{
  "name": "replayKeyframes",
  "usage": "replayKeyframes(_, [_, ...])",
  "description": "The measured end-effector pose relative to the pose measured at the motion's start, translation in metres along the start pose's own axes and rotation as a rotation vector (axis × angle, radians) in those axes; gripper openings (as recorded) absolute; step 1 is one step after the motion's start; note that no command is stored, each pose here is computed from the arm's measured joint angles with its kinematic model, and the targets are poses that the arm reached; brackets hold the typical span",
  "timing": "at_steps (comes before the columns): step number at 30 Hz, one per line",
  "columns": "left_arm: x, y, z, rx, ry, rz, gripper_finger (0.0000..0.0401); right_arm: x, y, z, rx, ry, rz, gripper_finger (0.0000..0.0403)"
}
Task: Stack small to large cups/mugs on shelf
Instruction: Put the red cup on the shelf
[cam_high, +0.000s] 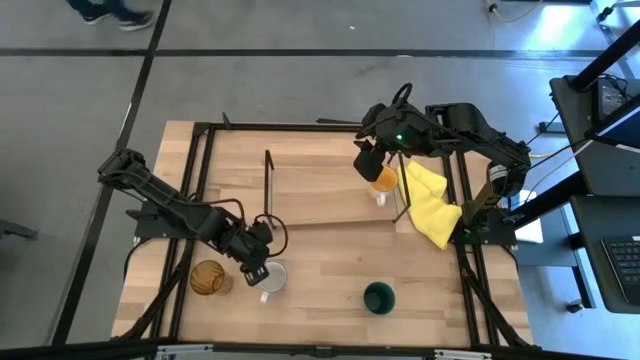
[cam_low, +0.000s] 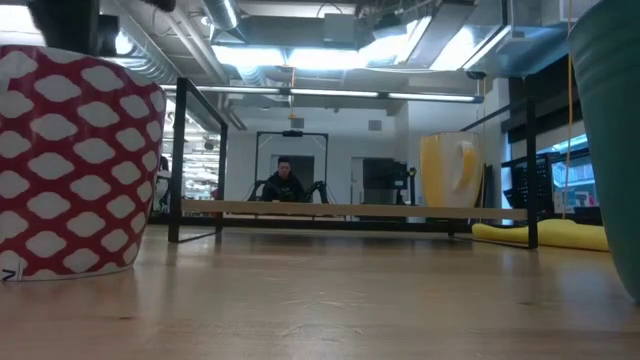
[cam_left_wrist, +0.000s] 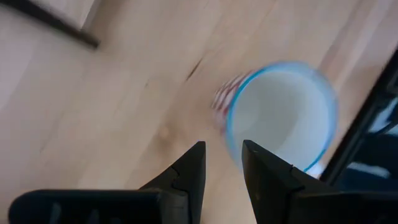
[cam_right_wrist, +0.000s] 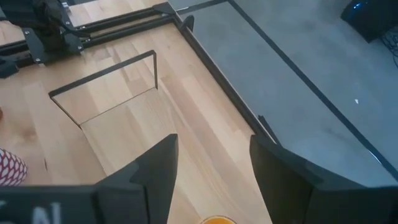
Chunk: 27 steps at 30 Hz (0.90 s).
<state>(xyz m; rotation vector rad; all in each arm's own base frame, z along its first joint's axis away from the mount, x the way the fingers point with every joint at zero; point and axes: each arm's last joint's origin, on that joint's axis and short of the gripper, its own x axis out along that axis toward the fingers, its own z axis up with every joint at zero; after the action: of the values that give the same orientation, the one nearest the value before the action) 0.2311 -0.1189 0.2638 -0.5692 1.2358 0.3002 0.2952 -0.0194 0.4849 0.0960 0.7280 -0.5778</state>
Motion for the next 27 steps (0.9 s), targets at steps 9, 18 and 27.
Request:
replayKeyframes(9, [0.002, -0.005, 0.003, -0.051, 0.055, -0.078, 0.0099, 0.003, -0.006, 0.001, 0.013, 0.007, -0.018, 0.0201])
replayKeyframes(18, [0.026, -0.014, 0.000, -0.033, 0.091, -0.014, 0.0099, 0.003, -0.006, 0.001, 0.014, 0.007, -0.017, 0.0201])
replayKeyframes(27, [0.032, -0.014, 0.001, -0.043, 0.031, 0.042, 0.0099, 0.003, -0.005, 0.001, 0.020, 0.011, 0.001, 0.0201])
